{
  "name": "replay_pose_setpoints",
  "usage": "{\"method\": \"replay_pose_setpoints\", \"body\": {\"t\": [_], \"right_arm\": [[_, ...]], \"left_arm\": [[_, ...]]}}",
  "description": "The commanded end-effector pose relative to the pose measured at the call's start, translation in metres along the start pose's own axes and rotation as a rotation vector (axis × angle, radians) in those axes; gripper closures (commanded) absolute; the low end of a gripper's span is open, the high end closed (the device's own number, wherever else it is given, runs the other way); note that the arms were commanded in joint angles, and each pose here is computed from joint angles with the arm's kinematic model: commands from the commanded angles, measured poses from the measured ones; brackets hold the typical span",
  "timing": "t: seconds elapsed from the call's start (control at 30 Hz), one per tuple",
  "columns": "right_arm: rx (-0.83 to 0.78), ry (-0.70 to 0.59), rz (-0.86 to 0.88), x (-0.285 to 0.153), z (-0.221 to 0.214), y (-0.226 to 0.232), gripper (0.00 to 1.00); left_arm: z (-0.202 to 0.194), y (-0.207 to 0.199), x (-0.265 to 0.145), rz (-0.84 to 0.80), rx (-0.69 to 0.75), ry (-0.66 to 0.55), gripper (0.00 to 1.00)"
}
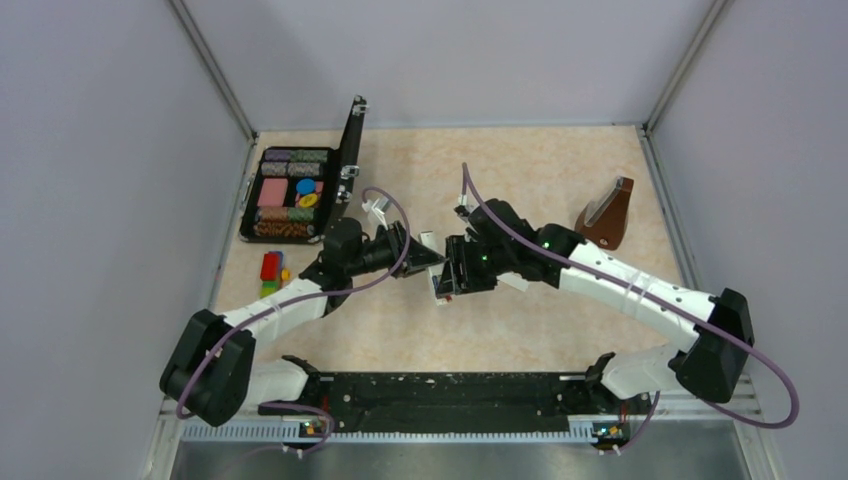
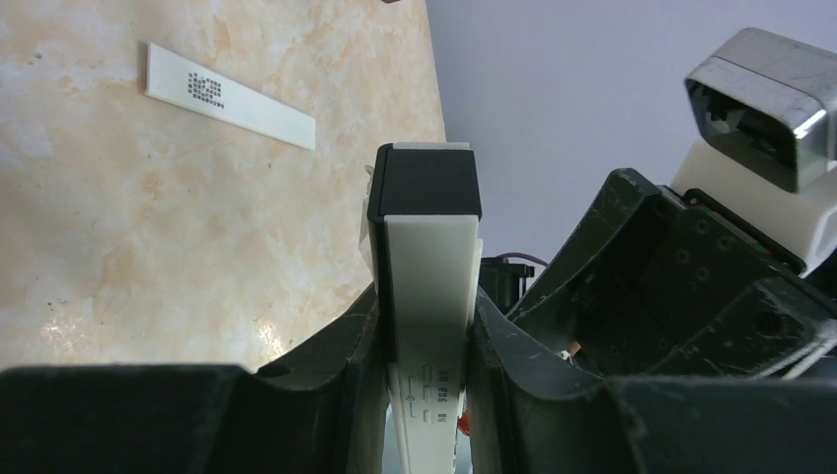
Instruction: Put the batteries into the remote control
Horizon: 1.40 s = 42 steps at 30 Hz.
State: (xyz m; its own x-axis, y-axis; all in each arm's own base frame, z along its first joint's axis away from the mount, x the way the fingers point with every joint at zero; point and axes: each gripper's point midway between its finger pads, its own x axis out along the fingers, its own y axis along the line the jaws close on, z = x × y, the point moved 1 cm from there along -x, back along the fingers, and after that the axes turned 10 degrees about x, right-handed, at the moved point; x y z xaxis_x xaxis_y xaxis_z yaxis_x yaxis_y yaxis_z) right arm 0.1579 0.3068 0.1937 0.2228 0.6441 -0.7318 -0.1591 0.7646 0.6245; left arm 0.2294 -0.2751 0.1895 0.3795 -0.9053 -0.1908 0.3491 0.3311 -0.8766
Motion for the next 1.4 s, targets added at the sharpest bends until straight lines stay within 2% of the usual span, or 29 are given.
{"method": "replay_pose_setpoints", "body": {"t": [0.0, 0.1, 0.2, 0.3, 0.4, 0.5, 0.63, 0.97, 1.37], "right_arm": [[-0.011, -0.112, 0.096, -0.032, 0.017, 0.027, 0.50], [-0.018, -0.136, 0.115, -0.042, 0.019, 0.028, 0.44], [-0.066, -0.161, 0.143, -0.054, 0.019, 0.031, 0.34], [-0.160, -0.202, 0.199, -0.068, 0.019, 0.035, 0.26], [-0.278, -0.239, 0.283, -0.081, 0.015, 0.041, 0.22], [-0.381, -0.253, 0.354, -0.088, 0.008, 0.045, 0.22], [-0.412, -0.264, 0.399, -0.090, 0.006, 0.049, 0.22], [-0.406, -0.275, 0.533, -0.093, 0.002, 0.067, 0.28], [-0.345, -0.297, 0.573, -0.093, 0.003, 0.064, 0.32]], "left_arm": [[0.011, -0.021, 0.002, -0.088, 0.029, -0.035, 1.00], [0.013, -0.028, 0.003, -0.120, 0.007, -0.027, 1.00], [0.017, -0.041, 0.001, -0.155, -0.002, -0.026, 1.00], [0.021, -0.056, -0.003, -0.189, 0.003, -0.026, 1.00], [0.024, -0.070, -0.006, -0.228, -0.002, -0.021, 1.00], [0.026, -0.085, -0.011, -0.280, -0.020, -0.015, 1.00], [0.030, -0.108, -0.021, -0.356, -0.026, -0.025, 1.00], [0.032, -0.129, -0.033, -0.383, -0.043, -0.029, 1.00], [0.031, -0.130, -0.034, -0.382, -0.039, -0.023, 1.00]]}}
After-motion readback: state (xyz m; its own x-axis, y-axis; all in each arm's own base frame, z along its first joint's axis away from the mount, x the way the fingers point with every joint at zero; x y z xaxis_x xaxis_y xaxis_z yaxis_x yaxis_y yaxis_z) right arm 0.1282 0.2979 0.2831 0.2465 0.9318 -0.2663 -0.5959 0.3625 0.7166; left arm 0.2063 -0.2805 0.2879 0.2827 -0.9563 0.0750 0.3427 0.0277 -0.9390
